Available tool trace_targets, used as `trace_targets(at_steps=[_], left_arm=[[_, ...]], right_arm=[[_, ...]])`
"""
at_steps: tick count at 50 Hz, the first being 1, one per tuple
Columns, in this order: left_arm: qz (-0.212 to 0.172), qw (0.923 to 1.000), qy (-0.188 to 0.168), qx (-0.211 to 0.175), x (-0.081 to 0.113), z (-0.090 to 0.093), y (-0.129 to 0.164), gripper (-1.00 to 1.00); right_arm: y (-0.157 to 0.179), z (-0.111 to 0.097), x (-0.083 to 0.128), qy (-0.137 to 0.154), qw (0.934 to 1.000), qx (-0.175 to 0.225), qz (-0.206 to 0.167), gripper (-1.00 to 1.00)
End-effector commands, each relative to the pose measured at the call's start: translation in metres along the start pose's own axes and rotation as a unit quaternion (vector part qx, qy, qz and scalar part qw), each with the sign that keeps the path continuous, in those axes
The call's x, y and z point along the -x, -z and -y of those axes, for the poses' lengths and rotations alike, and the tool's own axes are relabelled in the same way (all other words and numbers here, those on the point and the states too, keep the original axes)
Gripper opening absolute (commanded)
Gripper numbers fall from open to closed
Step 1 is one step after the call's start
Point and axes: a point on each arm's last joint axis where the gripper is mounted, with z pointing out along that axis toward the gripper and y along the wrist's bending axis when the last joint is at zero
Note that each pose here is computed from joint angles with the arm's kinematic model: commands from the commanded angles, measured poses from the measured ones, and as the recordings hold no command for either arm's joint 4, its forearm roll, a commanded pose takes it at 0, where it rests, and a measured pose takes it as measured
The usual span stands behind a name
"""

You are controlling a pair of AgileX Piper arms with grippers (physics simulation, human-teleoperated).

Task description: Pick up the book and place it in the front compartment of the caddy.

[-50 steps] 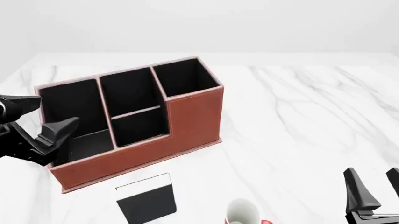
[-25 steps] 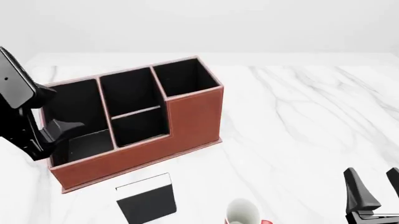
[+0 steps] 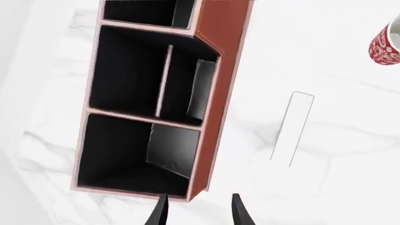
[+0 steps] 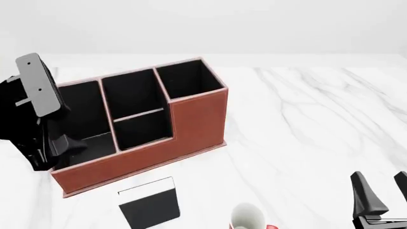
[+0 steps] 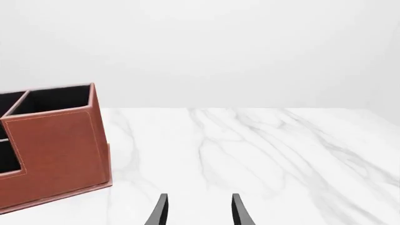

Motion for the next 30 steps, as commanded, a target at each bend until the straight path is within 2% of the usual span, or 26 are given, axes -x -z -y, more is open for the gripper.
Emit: trace_targets(at_steps=[1, 5, 8, 10, 13, 23, 27, 30], left_arm=[[-0.023, 0.9993, -0.022, -0.022, -0.002, 0.002, -0.012, 1.0], [-0.028, 0.9987, -0.024, -0.035, 0.001, 0.005, -0.019, 1.0], [-0.035, 0.9984, -0.028, -0.033, -0.006, 0.005, -0.02, 1.0], [-0.032, 0.9981, -0.025, -0.046, 0.005, 0.007, -0.026, 1.0], [-0.039, 0.9977, -0.027, -0.047, -0.001, 0.008, -0.031, 1.0], [-0.042, 0.9958, -0.032, -0.076, 0.015, 0.018, -0.055, 1.0], [-0.042, 0.9955, -0.029, -0.08, 0.018, 0.019, -0.061, 1.0], [-0.048, 0.9951, -0.029, -0.081, 0.014, 0.02, -0.066, 1.0]], right_arm=[[0.0, 0.0, 0.0, 0.0, 1.0, 0.0, 0.0, 1.0], [0.0, 0.0, 0.0, 0.0, 1.0, 0.0, 0.0, 1.0], [0.0, 0.0, 0.0, 0.0, 1.0, 0.0, 0.0, 1.0], [0.0, 0.0, 0.0, 0.0, 1.0, 0.0, 0.0, 1.0], [0.0, 0.0, 0.0, 0.0, 1.0, 0.0, 0.0, 1.0], [0.0, 0.0, 0.0, 0.0, 1.0, 0.0, 0.0, 1.0], [0.0, 0.0, 0.0, 0.0, 1.0, 0.0, 0.0, 1.0], [0.0, 0.0, 0.0, 0.0, 1.0, 0.0, 0.0, 1.0]])
